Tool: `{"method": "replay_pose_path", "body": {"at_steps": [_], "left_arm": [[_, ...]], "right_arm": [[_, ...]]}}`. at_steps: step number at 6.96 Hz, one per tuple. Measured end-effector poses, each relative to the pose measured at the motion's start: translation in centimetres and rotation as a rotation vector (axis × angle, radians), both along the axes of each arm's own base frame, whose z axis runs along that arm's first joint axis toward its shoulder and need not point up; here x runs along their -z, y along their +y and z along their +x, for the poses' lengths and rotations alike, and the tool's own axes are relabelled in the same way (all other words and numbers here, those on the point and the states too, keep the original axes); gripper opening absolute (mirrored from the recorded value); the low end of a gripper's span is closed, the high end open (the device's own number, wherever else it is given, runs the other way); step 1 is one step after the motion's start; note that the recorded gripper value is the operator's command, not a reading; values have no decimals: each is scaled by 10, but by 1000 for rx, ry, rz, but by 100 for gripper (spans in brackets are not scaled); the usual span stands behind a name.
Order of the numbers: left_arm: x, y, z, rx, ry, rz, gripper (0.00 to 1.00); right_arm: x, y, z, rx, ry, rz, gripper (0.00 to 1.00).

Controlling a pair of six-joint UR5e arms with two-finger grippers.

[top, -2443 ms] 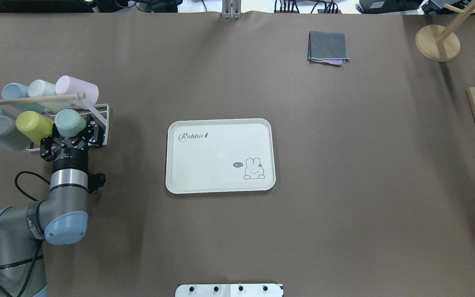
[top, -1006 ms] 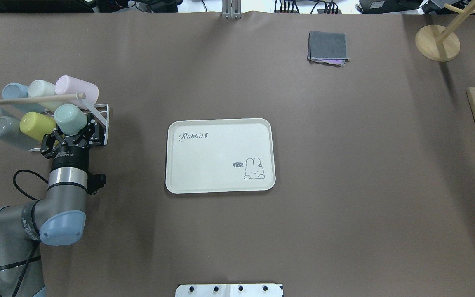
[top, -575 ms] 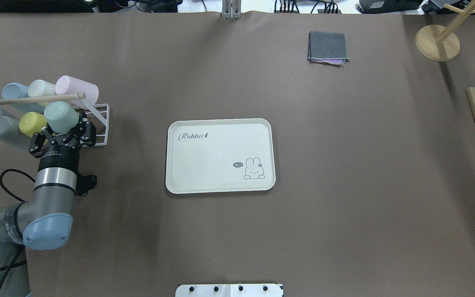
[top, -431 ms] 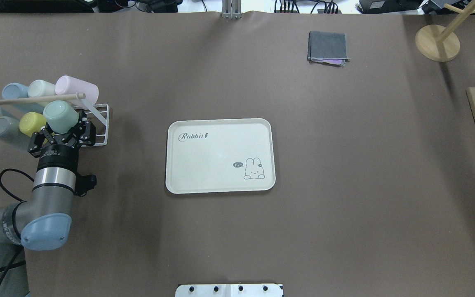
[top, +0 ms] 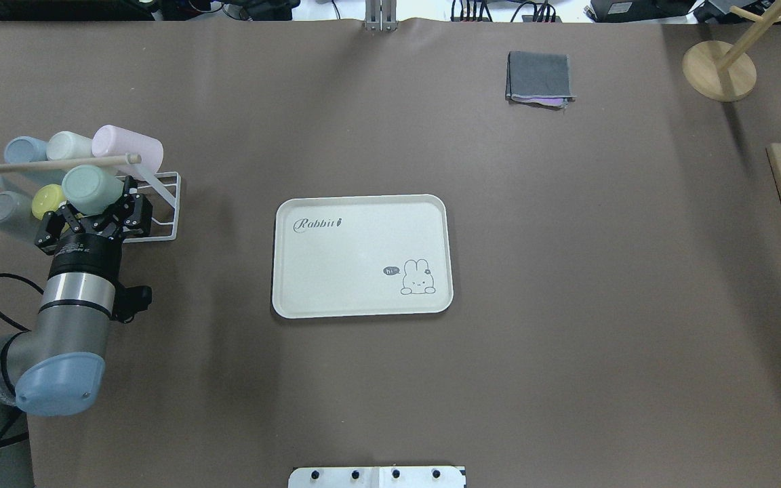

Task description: Pick up and place green cup on tray

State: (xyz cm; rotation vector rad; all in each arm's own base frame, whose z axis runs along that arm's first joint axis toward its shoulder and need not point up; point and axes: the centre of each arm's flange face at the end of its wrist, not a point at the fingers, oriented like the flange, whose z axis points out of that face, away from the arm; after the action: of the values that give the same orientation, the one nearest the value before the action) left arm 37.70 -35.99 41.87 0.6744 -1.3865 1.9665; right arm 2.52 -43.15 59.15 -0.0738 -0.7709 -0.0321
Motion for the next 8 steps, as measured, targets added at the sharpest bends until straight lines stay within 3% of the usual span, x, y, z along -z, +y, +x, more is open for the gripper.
{"method": "replay_pose_path", "body": {"at_steps": [2, 4, 5, 8], "left_arm": [[9, 1, -7, -3, -1, 7, 83], [28, 2, -15, -10, 52, 15, 82], [39, 4, -19, -26, 128, 19, 80], [52, 7, -13, -4, 482, -26, 78]], "right_arm": [[0, -1, 0, 1, 0, 1, 100], [-1, -2, 0, 1, 0, -1, 100], [-1, -2, 0, 0, 0, -1, 100], [-1, -2, 0, -7, 1, -9, 100]]}}
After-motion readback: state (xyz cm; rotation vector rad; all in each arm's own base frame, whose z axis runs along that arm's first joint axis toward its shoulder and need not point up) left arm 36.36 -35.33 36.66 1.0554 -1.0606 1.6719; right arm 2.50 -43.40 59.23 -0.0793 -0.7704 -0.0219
